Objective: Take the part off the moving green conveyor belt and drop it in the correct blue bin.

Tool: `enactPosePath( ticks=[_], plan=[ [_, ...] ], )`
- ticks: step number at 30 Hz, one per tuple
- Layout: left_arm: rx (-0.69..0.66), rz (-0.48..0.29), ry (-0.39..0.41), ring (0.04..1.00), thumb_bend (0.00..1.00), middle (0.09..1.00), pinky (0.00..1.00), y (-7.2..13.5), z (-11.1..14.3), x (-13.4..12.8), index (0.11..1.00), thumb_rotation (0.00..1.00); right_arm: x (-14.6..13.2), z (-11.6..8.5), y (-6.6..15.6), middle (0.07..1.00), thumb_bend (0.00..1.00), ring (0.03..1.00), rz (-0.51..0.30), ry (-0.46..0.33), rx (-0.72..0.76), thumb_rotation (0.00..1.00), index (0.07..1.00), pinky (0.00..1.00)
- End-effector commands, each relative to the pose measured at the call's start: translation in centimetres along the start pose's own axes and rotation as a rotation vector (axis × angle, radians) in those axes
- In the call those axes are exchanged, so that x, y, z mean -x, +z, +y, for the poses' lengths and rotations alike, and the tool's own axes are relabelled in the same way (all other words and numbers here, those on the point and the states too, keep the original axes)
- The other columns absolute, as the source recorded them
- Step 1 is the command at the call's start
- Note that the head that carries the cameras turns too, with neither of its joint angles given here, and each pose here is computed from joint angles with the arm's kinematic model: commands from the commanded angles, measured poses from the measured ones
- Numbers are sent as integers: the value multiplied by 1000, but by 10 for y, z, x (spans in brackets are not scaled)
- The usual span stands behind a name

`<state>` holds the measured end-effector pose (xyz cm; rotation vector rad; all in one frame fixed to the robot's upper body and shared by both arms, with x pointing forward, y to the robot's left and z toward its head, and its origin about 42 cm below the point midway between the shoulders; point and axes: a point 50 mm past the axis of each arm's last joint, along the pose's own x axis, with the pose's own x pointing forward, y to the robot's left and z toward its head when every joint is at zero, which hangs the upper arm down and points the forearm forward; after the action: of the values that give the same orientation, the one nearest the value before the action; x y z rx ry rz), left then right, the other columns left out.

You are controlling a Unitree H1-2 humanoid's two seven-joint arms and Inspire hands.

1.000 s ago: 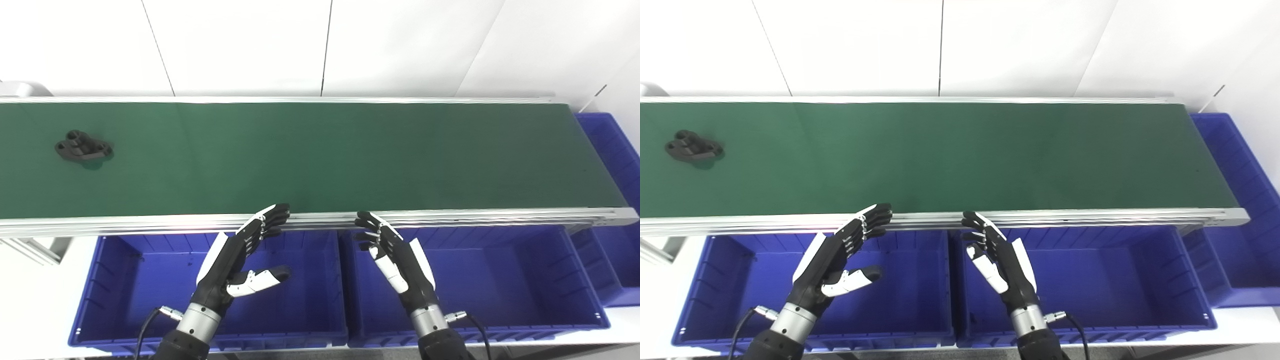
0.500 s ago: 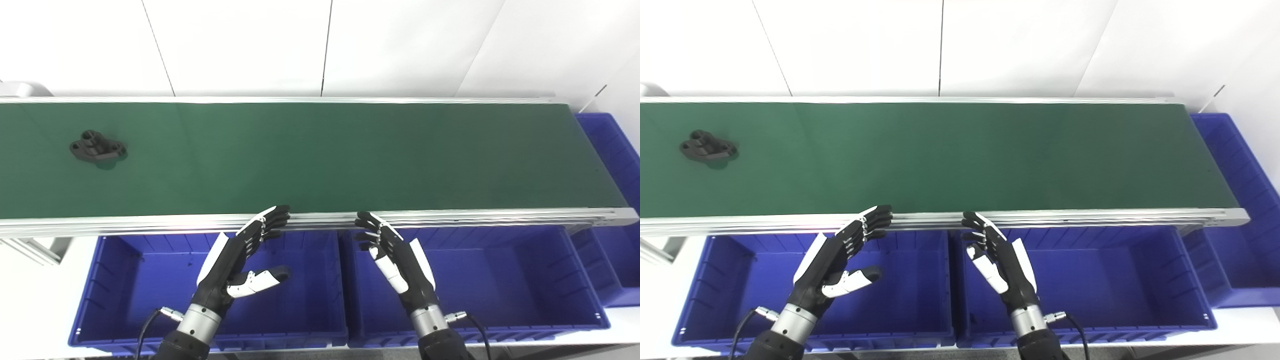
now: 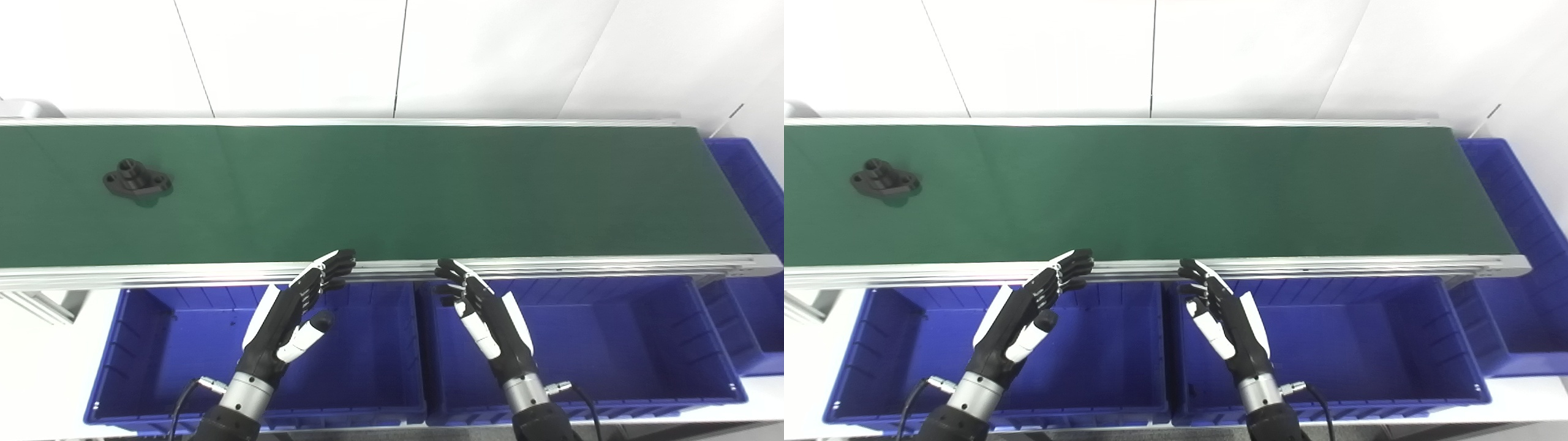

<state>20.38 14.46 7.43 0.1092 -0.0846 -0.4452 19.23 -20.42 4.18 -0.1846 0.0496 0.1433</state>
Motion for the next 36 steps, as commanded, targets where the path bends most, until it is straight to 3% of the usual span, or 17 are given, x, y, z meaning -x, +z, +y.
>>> enactPosePath(
  ticks=[1, 26, 36],
  plan=[
    [-6, -61, 11, 850, 890, 845, 803, 7, -1, -5, 842, 919, -4, -1, 9, 836, 810, 761, -88, -10, -9, 967, 853, 708],
    [5, -33, -5, 827, 890, 824, 779, -27, -14, -7, 802, 795, -5, -10, -31, 811, 772, 729, -74, 6, -10, 934, 837, 684],
    [8, -29, -8, 822, 890, 823, 771, -27, -22, -13, 792, 762, -5, -19, -35, 822, 778, 739, -58, 0, -15, 930, 851, 704]
  ],
)
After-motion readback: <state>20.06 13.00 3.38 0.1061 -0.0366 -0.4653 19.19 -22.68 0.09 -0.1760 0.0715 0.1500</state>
